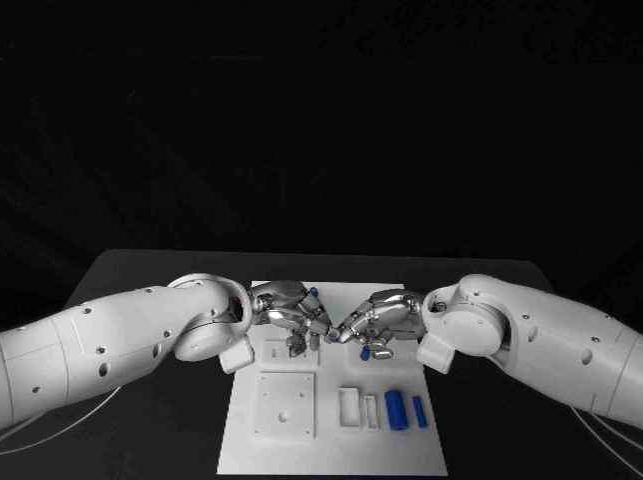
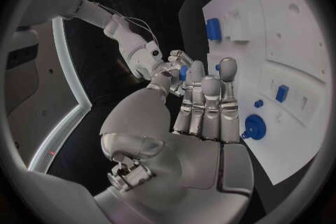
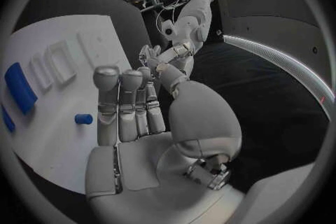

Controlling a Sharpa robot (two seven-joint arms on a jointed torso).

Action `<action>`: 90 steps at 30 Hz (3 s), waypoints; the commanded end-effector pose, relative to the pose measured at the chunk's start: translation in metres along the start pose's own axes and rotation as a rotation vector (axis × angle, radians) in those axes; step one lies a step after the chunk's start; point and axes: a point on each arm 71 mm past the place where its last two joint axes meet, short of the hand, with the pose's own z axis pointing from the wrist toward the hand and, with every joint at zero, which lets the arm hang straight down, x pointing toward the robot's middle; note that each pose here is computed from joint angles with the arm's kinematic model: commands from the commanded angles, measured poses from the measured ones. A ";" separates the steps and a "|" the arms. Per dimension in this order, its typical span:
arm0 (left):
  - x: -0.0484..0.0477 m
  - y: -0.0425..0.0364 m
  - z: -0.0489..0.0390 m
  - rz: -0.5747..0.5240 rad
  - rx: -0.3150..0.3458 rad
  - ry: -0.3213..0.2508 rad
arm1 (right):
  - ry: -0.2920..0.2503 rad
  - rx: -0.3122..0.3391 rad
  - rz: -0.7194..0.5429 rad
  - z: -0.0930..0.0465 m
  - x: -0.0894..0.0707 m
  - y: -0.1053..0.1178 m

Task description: Assemble the parts on the task board

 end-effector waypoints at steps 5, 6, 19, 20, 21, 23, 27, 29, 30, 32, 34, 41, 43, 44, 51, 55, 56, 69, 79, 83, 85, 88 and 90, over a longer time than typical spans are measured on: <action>0.0012 -0.0042 0.0008 -0.031 0.044 0.003 | -0.052 -0.041 0.031 -0.002 -0.004 0.003; 0.0003 -0.0034 0.0001 -0.031 0.042 -0.002 | -0.058 -0.042 0.032 -0.003 -0.005 0.003; -0.0111 0.0089 -0.0128 -0.030 0.019 -0.073 | -0.147 -0.048 0.056 -0.014 -0.021 -0.004; -0.0120 0.0097 -0.0134 -0.029 0.016 -0.077 | -0.151 -0.048 0.057 -0.015 -0.022 -0.005; -0.0131 0.0108 -0.0140 -0.027 0.012 -0.082 | -0.158 -0.050 0.057 -0.016 -0.023 -0.005; -0.0150 0.0129 -0.0153 -0.022 0.000 -0.091 | -0.176 -0.056 0.056 -0.018 -0.025 -0.006; -0.0195 0.0194 -0.0189 0.004 -0.052 -0.114 | -0.245 -0.091 0.046 -0.026 -0.034 -0.003; -0.0210 0.0226 -0.0209 0.022 -0.083 -0.121 | -0.281 -0.111 0.034 -0.030 -0.039 0.000; -0.0219 0.0246 -0.0222 0.032 -0.103 -0.125 | -0.305 -0.124 0.024 -0.032 -0.042 0.002; -0.0234 0.0292 -0.0258 0.056 -0.165 -0.132 | -0.372 -0.157 -0.008 -0.040 -0.051 0.008; -0.0245 0.0323 -0.0289 0.070 -0.223 -0.137 | -0.421 -0.175 -0.038 -0.047 -0.058 0.013; -0.0291 0.0407 -0.0403 0.097 -0.408 -0.175 | -0.554 -0.204 -0.150 -0.064 -0.081 0.027; -0.0300 0.0429 -0.0422 0.107 -0.455 -0.195 | -0.580 -0.209 -0.166 -0.068 -0.086 0.030; -0.0305 0.0439 -0.0428 0.114 -0.478 -0.207 | -0.591 -0.212 -0.171 -0.069 -0.089 0.033; -0.0274 0.0514 -0.0427 0.126 -0.578 -0.256 | -0.625 -0.219 -0.195 -0.072 -0.095 0.042; -0.0257 0.0560 -0.0423 0.147 -0.620 -0.275 | -0.641 -0.214 -0.215 -0.070 -0.095 0.045; -0.0256 0.0572 -0.0418 0.158 -0.630 -0.282 | -0.647 -0.212 -0.223 -0.070 -0.095 0.045; -0.0237 0.0574 -0.0281 0.329 -0.673 -0.350 | -0.743 -0.195 -0.285 -0.070 -0.098 0.049; -0.0138 0.0590 -0.0145 0.400 -0.664 -0.324 | -0.755 -0.202 -0.296 -0.070 -0.096 0.051; -0.0103 0.0625 -0.0110 0.422 -0.666 -0.309 | -0.755 -0.201 -0.297 -0.070 -0.096 0.051; -0.0090 0.0643 -0.0095 0.433 -0.665 -0.303 | -0.756 -0.201 -0.297 -0.070 -0.096 0.051; -0.0068 0.0669 -0.0071 0.443 -0.657 -0.293 | -0.755 -0.200 -0.298 -0.070 -0.096 0.051; -0.0050 0.0692 -0.0055 0.451 -0.650 -0.284 | -0.756 -0.199 -0.297 -0.070 -0.096 0.051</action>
